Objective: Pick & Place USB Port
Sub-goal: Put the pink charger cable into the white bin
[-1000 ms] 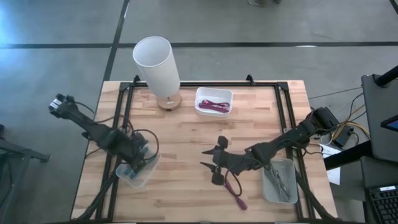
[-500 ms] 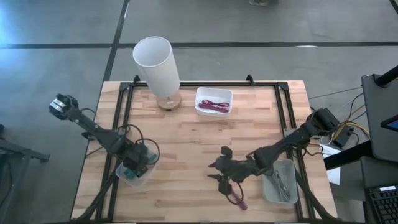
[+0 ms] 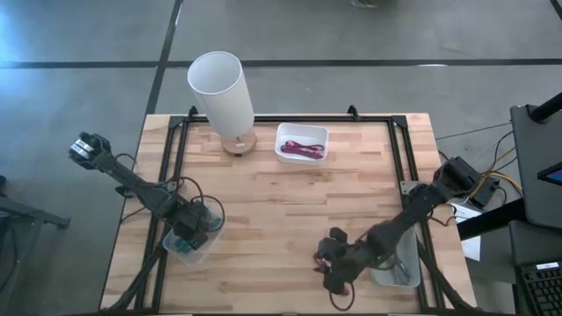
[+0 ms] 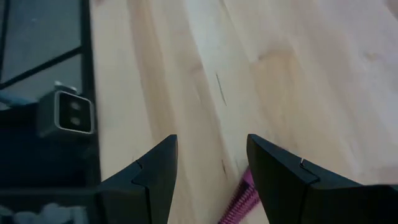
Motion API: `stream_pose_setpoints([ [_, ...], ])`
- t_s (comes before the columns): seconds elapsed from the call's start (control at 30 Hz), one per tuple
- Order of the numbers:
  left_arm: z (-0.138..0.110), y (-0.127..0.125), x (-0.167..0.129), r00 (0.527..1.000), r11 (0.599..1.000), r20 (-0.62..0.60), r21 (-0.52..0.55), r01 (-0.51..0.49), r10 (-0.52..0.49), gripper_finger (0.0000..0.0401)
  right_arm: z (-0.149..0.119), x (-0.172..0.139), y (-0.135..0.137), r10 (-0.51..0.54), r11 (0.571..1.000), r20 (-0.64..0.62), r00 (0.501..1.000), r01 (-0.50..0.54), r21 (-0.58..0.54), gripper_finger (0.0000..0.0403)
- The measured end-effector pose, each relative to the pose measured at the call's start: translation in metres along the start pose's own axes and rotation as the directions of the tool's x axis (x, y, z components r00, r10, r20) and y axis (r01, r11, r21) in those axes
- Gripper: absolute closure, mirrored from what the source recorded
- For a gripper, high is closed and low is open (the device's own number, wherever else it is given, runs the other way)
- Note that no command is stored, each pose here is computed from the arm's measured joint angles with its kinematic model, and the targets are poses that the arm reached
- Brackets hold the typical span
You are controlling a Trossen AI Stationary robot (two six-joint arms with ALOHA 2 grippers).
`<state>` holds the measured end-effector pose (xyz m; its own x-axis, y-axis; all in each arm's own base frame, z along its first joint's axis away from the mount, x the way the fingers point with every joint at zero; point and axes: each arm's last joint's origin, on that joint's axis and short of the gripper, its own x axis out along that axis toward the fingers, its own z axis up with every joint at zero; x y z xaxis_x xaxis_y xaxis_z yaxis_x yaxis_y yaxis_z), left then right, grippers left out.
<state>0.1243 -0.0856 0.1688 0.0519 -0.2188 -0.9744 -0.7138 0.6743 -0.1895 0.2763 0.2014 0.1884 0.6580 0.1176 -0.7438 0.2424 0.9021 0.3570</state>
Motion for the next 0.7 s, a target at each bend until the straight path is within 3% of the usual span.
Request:
stream_pose_setpoints([
  [0.2, 0.000, -0.013, -0.015, 0.998, 0.998, 0.028, 0.026, 0.058, -0.058, 0.0311, -0.012, 0.016, -0.004, -0.052, 0.997, -0.042, 0.998, 0.054, 0.046, 0.0216],
  [0.47, 0.003, -0.040, -0.062, 0.956, 0.981, 0.236, 0.124, 0.151, -0.177, 0.0312, -0.023, 0.015, -0.019, -0.200, 0.967, -0.145, 0.969, 0.219, 0.129, 0.0216],
  [0.6, 0.008, -0.052, -0.089, 0.868, 0.966, 0.439, 0.213, 0.148, -0.230, 0.0311, -0.025, 0.019, -0.020, -0.205, 0.965, -0.153, 0.967, 0.226, 0.130, 0.0216],
  [0.7, 0.012, -0.061, -0.104, 0.741, 0.952, 0.619, 0.292, 0.090, -0.260, 0.0311, -0.030, 0.026, -0.019, -0.182, 0.969, -0.197, 0.963, 0.210, 0.133, 0.0216],
])
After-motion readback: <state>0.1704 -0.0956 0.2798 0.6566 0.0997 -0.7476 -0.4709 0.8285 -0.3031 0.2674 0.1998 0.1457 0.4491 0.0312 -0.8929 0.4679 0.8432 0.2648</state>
